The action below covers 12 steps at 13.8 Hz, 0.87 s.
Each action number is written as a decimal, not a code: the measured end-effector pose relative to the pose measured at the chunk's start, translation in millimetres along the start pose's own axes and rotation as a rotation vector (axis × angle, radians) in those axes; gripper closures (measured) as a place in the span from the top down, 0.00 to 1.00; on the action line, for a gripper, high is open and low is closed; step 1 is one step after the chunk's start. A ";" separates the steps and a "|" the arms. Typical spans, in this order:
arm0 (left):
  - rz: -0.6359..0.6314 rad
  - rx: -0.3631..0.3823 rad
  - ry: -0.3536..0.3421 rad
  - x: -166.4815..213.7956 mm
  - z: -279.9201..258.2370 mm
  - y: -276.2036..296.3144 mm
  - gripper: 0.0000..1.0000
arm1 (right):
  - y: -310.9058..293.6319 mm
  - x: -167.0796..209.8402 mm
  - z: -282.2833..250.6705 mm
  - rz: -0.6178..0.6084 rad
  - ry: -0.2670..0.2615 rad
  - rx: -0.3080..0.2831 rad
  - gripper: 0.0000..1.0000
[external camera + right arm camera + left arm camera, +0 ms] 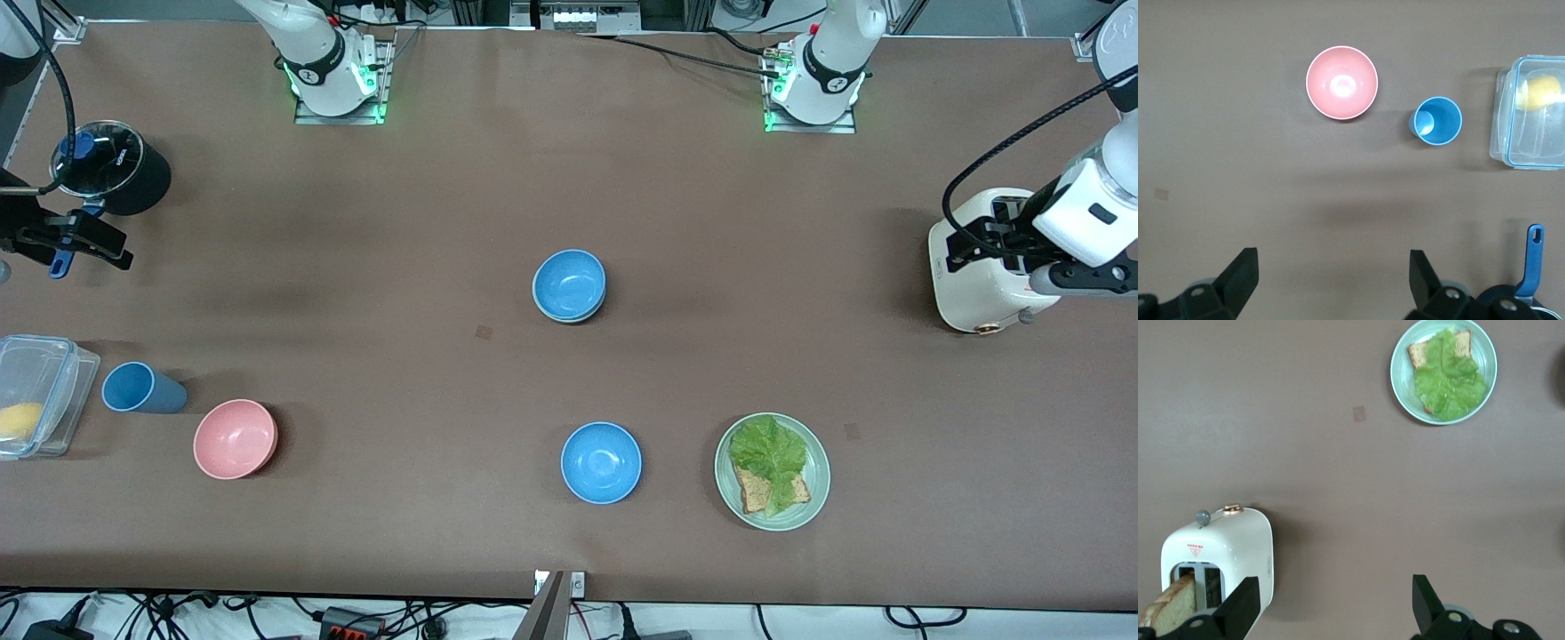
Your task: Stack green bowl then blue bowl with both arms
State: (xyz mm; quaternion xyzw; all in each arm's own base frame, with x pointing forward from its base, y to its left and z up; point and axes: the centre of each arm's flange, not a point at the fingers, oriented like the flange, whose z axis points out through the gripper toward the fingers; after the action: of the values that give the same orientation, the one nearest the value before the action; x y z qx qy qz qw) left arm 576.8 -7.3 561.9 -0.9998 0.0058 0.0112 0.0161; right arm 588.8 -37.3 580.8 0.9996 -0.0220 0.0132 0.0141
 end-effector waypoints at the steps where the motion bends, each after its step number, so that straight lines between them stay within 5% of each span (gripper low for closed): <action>1: 0.004 0.000 0.000 -1.6 -2.2 2.4 1.00 | -0.4 -1.0 0.7 -0.001 -0.009 0.000 1.00; 12: 0.034 -0.056 0.022 -1.1 -2.4 7.9 1.00 | -4.3 -20.7 10.0 -0.008 -0.032 0.002 1.00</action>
State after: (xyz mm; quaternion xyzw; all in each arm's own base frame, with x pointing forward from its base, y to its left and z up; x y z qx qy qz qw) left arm 575.6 -15.2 564.0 -0.9997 0.0227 0.0004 -0.0123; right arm 568.5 -32.4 570.1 0.9997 -0.0184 -0.0029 0.0128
